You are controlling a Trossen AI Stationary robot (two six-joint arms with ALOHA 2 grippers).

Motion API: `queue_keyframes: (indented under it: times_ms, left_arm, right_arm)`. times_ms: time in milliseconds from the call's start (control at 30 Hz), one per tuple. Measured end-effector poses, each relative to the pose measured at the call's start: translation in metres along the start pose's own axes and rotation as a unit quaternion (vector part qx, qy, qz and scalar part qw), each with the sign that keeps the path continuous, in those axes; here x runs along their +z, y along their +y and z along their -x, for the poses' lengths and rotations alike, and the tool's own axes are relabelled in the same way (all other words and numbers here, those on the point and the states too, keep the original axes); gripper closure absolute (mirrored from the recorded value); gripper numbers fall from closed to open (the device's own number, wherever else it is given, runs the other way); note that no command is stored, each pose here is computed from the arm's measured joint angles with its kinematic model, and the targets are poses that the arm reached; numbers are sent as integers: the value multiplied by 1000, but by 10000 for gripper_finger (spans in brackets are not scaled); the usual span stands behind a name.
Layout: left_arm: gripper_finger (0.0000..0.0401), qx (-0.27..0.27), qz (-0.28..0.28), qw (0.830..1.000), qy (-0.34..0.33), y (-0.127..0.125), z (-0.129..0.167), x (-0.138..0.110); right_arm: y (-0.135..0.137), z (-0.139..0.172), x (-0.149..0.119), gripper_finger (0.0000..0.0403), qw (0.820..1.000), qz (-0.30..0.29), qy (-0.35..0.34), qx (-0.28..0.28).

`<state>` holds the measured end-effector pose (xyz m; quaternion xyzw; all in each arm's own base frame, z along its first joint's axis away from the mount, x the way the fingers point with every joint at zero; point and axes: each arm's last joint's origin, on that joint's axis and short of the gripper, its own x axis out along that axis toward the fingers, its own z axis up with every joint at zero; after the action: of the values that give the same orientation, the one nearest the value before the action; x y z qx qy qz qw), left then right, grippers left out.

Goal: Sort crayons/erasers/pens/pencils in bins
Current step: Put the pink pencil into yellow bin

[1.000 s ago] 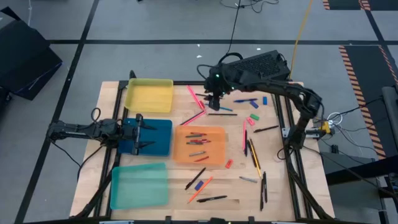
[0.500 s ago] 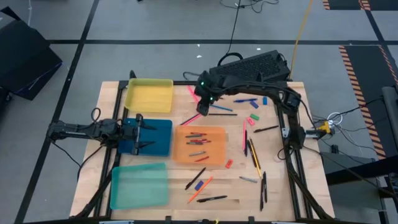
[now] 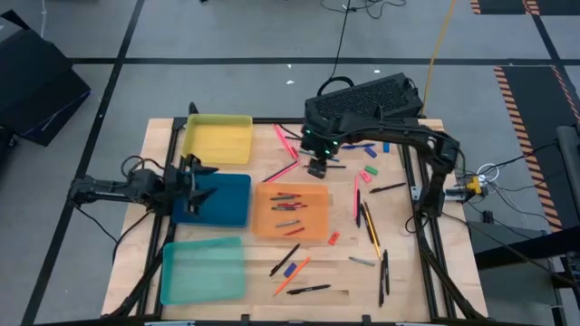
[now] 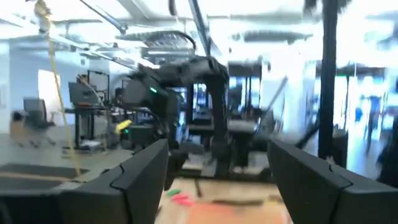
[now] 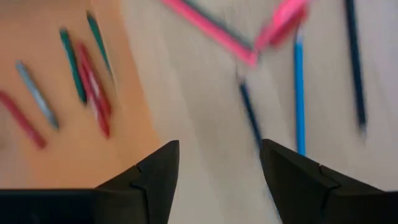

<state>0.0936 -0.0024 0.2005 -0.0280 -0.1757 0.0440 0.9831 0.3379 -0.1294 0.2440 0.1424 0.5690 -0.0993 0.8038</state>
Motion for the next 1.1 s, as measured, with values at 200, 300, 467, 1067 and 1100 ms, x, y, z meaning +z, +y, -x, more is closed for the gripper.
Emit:
queue_keyframes:
  times_ms: [200,300,467,1067,1100]
  left_arm:
    - [127,132,39,990,-21,8,1,3]
    - [128,191,55,980,-15,11,1,0]
    - [127,278,31,960,18,18,0,-8]
    - [128,246,186,951,26,19,-5,-19]
    - [127,247,185,951,28,19,-6,-19]
  right_arm:
    - [6,3,-69,199,971,-222,63,-62]
    - [12,-4,-97,203,927,-364,75,-58]
    - [14,-25,-121,205,875,-475,64,-67]
    - [-5,-55,-150,302,805,-572,3,-157]
    - [-5,-56,-151,309,803,-573,1,-161]
